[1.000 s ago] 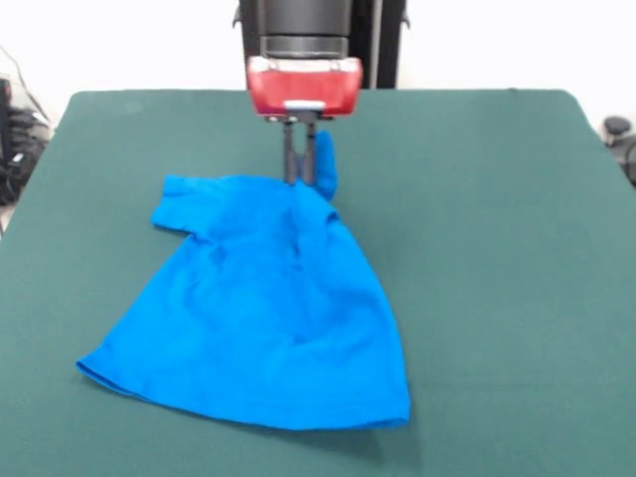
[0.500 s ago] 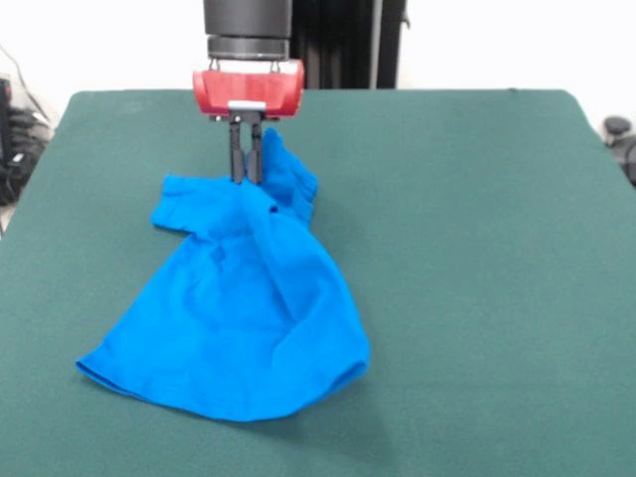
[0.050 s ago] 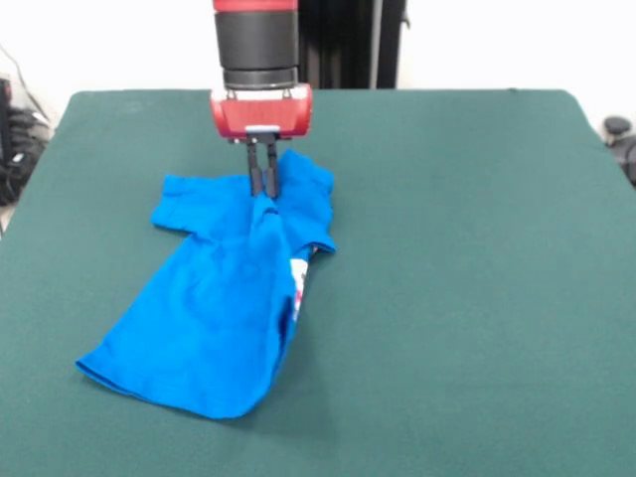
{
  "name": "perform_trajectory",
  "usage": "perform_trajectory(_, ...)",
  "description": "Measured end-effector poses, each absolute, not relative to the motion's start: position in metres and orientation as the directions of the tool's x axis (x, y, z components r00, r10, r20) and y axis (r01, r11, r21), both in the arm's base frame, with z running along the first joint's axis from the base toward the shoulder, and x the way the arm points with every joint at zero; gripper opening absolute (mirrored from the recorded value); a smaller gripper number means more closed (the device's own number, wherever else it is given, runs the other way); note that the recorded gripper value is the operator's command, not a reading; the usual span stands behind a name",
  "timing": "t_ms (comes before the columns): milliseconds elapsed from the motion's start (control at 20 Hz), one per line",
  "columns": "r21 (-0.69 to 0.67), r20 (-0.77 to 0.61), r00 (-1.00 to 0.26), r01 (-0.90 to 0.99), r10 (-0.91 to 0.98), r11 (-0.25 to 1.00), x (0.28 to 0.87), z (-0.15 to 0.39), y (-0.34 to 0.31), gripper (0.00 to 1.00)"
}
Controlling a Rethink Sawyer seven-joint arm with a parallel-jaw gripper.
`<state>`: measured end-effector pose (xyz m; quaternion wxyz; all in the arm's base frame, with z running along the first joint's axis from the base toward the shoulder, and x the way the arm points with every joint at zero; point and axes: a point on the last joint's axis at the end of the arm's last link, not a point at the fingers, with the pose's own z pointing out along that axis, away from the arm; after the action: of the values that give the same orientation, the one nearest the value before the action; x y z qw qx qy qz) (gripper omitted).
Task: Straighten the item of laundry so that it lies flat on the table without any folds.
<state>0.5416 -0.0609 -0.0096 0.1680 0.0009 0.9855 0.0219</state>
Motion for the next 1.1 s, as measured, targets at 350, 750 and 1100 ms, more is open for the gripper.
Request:
perform_trajectory(350,0.066,-0.301,-0.954,-0.024,-0.003,0.998,0.529,-0.029,-0.051,0.0)
perform_trajectory(750,0.07,-0.297,-0.955,-0.023,-0.001,0.997,0.529,-0.033,-0.05,0.0)
perform_trajectory(1100,0.07,-0.298,-0.955,-0.023,-0.002,0.997,0.529,-0.033,-0.05,0.0)
